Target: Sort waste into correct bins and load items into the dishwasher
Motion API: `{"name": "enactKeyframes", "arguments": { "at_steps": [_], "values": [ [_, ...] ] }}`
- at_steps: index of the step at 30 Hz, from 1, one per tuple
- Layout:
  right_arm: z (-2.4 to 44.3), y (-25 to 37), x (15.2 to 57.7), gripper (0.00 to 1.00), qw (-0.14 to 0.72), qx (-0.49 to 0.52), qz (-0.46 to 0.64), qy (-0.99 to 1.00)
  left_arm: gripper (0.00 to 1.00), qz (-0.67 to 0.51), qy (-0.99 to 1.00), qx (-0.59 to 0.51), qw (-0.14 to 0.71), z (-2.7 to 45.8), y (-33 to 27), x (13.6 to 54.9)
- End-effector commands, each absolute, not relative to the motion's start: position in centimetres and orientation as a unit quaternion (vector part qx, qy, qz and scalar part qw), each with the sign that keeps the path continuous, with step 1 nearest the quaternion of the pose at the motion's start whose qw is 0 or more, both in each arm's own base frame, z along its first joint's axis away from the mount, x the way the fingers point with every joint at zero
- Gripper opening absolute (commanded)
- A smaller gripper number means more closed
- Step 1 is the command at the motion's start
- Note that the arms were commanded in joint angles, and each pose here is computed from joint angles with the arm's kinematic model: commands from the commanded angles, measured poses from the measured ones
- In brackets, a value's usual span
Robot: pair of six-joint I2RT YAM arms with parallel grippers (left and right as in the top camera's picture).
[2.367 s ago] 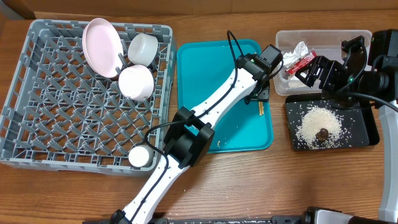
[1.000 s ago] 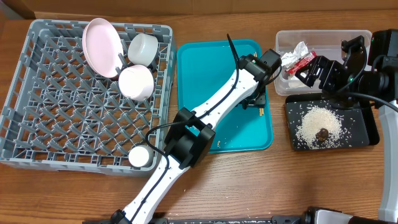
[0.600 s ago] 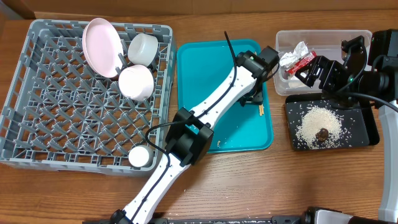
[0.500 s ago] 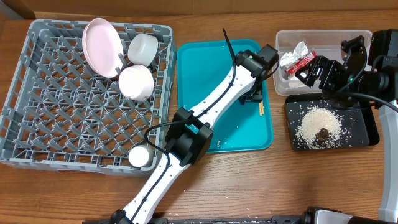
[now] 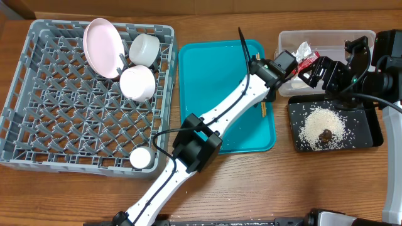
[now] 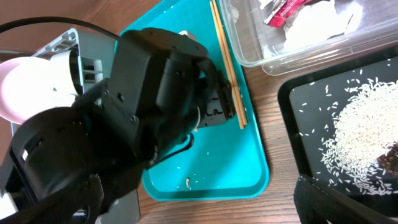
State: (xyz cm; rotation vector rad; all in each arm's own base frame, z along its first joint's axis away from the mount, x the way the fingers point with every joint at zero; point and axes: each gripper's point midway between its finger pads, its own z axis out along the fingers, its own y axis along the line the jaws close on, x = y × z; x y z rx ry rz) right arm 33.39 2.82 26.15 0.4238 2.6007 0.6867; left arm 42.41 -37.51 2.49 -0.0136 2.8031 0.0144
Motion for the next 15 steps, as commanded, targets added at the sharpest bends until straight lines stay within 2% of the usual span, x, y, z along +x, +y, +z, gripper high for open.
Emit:
{"name": "enactKeyframes", "arguments": {
  "at_steps": [1, 15],
  "values": [
    [26.3, 2.6, 33.5, 1.0, 0.212, 0.152, 0.244, 0.934, 0.66, 0.016, 0.981, -0.017, 0.19, 2.4, -37.3, 43.3],
    [26.3, 2.6, 33.5, 1.0, 0.212, 0.152, 0.244, 0.934, 0.66, 0.016, 0.982, -0.021, 0.187, 1.2, -37.4, 43.2]
  ]
}}
